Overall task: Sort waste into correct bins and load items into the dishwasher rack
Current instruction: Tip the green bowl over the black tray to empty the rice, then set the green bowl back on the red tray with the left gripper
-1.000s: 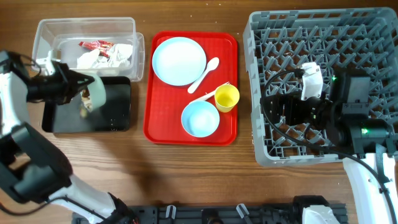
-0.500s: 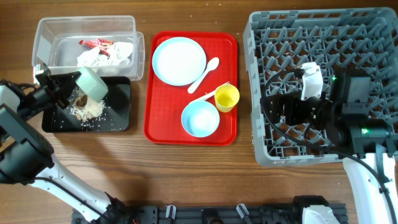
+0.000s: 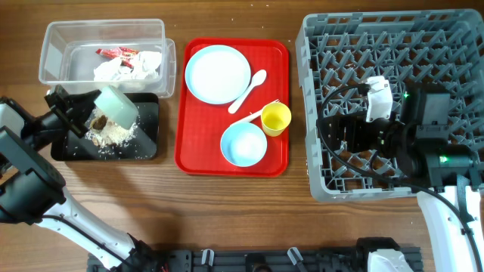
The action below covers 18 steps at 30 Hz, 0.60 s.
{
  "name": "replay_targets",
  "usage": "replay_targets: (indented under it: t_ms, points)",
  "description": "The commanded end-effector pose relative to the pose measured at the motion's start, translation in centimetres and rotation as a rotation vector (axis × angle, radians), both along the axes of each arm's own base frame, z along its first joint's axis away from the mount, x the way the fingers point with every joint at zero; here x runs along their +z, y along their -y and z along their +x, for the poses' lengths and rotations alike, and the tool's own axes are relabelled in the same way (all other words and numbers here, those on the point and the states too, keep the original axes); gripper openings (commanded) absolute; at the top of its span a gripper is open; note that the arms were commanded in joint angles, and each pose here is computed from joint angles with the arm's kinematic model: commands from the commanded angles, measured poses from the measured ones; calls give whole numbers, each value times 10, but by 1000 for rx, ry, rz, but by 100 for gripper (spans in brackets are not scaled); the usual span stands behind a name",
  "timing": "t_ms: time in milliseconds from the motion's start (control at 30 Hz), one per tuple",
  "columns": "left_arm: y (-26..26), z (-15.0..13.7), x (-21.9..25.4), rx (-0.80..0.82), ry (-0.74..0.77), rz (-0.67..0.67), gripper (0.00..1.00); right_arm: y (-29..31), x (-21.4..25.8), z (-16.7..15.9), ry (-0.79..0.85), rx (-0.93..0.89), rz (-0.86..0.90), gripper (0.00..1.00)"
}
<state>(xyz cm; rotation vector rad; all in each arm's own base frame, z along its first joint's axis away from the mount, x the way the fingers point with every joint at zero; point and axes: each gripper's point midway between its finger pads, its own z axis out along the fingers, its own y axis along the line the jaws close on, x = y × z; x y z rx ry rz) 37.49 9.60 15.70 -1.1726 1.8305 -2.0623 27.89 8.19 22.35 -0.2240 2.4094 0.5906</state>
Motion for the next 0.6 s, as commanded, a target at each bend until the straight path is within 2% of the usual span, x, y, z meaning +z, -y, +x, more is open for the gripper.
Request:
replay_targets:
  t_ms: [0,100,167,233,433,467,567]
  points:
    - [6,-8,7,-20,55,55,4,-2,5,1,19,23,1,100]
    - [38,-20,18,-160,88,172,4,-2,5,1,21,23,1,99]
    - [72,-32,31,-307,156,303,4,-2,5,1,21,23,1,100]
    - [94,-39,38,-398,221,379,4,-2,5,1,20,23,1,100]
    - [164,-55,17,-743,319,581,4,-2,5,1,17,22,3,100]
    - [184,-59,3,-843,294,643,4,-2,5,1,17,21,3,100]
    - [210,-59,-33,-970,143,848,4,-2,5,1,17,21,3,100]
